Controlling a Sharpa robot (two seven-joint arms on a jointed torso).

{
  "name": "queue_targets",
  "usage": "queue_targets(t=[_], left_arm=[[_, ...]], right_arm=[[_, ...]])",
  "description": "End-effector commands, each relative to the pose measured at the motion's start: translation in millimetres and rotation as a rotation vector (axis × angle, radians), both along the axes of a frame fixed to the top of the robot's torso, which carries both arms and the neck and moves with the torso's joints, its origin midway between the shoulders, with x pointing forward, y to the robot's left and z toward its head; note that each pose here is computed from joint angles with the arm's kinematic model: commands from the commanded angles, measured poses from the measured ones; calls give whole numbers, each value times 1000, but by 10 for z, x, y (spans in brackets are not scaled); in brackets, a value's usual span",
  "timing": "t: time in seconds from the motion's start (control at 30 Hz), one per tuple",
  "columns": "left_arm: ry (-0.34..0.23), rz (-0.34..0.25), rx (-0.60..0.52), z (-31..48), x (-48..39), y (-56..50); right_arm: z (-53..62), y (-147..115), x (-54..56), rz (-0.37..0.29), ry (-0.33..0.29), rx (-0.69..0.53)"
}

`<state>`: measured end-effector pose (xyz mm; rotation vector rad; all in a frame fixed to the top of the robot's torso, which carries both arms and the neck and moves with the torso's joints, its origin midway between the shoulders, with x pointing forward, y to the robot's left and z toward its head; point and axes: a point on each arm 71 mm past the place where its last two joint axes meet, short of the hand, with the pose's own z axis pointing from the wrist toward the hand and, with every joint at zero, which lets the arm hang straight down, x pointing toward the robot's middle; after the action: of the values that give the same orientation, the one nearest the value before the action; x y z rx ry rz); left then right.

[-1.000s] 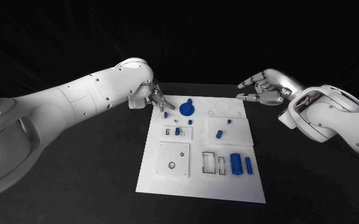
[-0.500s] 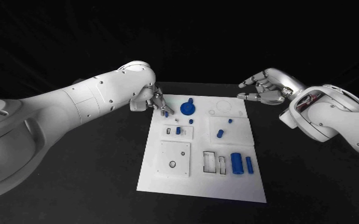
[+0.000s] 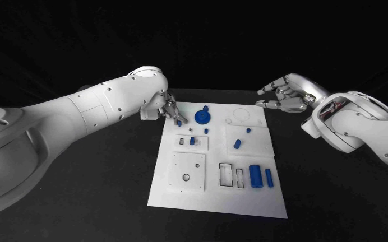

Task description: Assemble the parts on the task board

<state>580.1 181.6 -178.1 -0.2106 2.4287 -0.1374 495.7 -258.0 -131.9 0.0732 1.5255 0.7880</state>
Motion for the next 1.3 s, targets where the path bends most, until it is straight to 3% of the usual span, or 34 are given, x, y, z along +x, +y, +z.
queue_targets(t=[0.03,0.73,1.3], left_arm=[[-7,7,-15,4,5,-7],[-5,20,-35,4,5,-8],[-7,64,-162,22,-35,20]], right_arm=[[-11,12,-2,11,8,-8],[-23,18,6,12,14,-10],[-45,7,16,9,26,-16]])
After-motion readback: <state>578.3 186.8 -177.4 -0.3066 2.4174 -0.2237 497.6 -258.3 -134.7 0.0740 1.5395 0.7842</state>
